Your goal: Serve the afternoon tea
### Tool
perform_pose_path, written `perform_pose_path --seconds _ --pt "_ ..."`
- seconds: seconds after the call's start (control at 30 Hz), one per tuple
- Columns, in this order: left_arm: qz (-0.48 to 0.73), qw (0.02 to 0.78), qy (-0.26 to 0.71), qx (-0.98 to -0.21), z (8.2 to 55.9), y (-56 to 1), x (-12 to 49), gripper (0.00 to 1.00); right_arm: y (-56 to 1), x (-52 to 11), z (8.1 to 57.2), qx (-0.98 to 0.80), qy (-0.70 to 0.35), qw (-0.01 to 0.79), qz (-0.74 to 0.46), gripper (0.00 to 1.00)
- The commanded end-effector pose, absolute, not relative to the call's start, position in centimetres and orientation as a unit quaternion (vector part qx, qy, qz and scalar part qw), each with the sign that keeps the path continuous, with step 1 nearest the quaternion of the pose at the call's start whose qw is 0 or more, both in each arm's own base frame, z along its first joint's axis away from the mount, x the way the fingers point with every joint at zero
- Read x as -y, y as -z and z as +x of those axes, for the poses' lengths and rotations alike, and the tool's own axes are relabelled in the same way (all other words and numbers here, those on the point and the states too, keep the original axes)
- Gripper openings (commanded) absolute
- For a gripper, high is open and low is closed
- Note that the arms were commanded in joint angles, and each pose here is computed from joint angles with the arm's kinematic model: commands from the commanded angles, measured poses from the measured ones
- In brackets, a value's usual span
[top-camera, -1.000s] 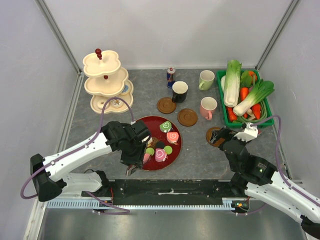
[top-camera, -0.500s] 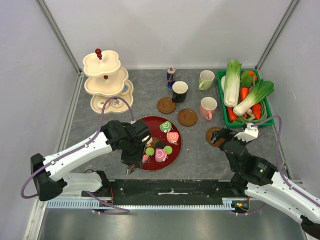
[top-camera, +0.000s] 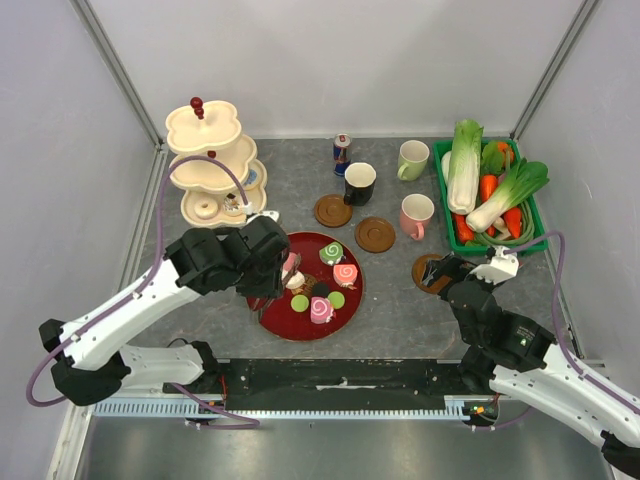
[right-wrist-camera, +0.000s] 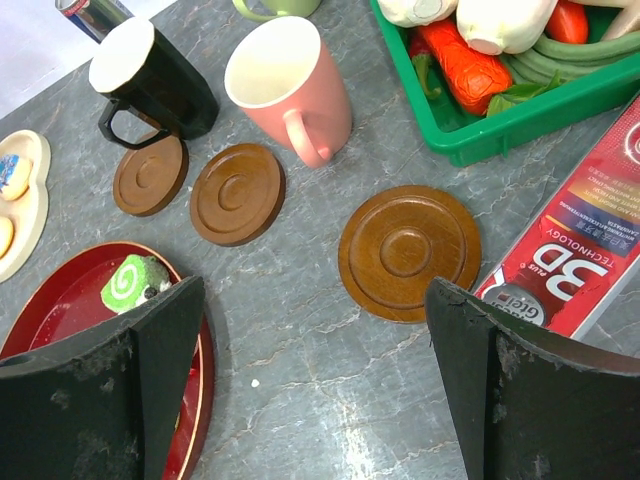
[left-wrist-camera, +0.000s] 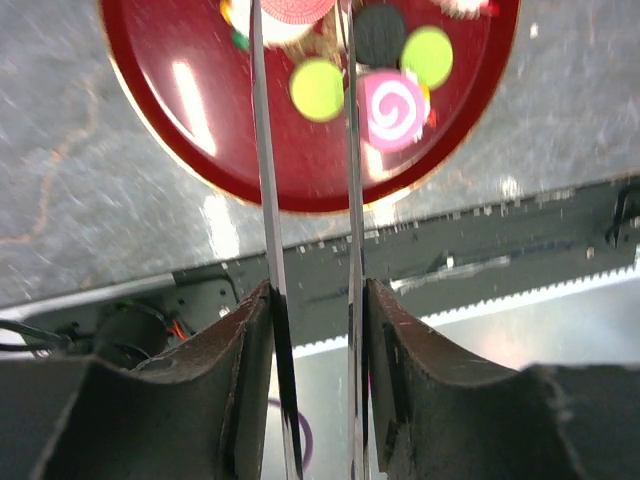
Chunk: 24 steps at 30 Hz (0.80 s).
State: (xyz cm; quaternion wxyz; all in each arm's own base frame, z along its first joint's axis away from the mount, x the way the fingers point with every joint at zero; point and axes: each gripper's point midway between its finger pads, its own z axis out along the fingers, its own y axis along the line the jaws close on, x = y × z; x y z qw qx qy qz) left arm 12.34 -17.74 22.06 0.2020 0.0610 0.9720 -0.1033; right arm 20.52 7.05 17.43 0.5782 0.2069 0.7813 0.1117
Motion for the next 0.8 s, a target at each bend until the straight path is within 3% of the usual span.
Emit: perform_pose_path --seconds 0.0,0.2,0.43,0.77 --pt "0.01 0.315 0.082 -0.945 16.1 -25.5 16.2 0.43 -18.5 -6.4 20.7 -0.769 -0.103 0.591 0.219 0.98" --pt "-0.044 0.388 0.127 -0.912 21.0 -28.2 15.4 0.44 -19.5 -6.3 20.9 -0.766 -0.098 0.598 0.213 0.98" --pt "-0.123 0.453 0.112 -0.876 24.9 -31.1 10.2 0.44 -20.2 -6.1 21.0 -0.76 -0.094 0.605 0.218 0.98" --pt "-0.186 0.471 0.1 -0.857 28.7 -32.2 5.5 0.45 -21.1 -5.9 21.2 -0.758 -0.086 0.611 0.212 0.98"
